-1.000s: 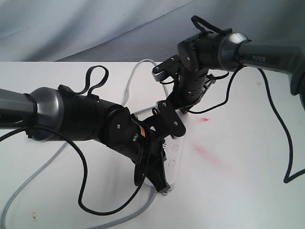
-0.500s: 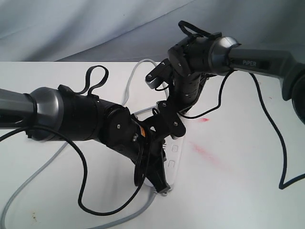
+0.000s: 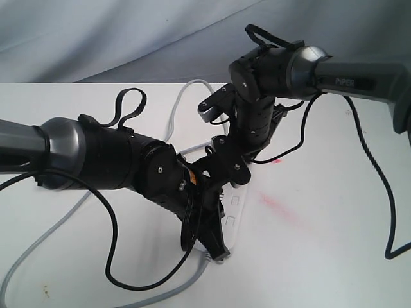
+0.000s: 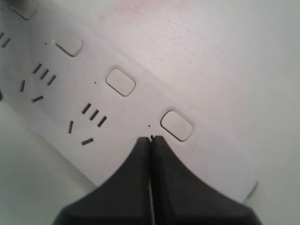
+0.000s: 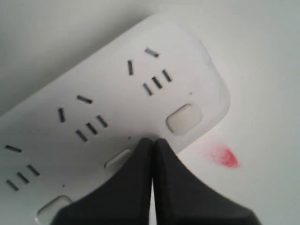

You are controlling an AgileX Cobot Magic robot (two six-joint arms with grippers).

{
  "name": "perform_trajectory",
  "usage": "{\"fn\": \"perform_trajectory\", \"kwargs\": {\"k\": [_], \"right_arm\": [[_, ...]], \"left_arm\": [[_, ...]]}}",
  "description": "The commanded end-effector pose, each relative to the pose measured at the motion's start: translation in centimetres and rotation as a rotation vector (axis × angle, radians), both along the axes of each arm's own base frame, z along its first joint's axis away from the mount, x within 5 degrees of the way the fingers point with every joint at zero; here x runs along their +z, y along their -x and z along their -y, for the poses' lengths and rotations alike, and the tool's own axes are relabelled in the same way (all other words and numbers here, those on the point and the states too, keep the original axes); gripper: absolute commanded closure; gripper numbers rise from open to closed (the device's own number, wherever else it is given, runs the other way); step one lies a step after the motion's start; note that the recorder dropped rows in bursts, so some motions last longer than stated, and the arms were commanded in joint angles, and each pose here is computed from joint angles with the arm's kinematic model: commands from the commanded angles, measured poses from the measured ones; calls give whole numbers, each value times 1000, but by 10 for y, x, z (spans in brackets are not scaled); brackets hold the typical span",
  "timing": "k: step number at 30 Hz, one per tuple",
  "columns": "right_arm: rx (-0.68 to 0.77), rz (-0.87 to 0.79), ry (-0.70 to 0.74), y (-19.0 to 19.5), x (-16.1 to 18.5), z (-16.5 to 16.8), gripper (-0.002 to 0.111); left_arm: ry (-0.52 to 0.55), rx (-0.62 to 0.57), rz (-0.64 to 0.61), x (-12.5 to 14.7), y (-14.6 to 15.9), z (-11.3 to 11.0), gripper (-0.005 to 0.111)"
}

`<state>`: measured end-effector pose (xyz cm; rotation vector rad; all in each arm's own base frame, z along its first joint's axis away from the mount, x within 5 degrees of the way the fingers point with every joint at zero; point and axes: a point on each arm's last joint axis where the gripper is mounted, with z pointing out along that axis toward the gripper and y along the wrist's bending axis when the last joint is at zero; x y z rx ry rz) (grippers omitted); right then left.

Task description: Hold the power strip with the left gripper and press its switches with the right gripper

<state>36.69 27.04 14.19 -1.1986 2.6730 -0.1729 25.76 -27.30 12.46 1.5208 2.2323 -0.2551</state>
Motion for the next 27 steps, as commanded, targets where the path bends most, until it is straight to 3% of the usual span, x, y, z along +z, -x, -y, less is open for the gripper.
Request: {"fn": "perform_trajectory", "kwargs": {"k": [1, 15, 27], "right_arm": [[-36, -62, -6, 6, -3, 1, 108], [-70, 119, -78, -23, 47, -10, 108], [-77, 29, 2, -23, 14, -7, 108]], "left_arm": [[-38, -4, -48, -9, 4, -3, 107], [-38, -4, -48, -9, 4, -3, 107], [-38, -4, -48, -9, 4, -3, 107]]}}
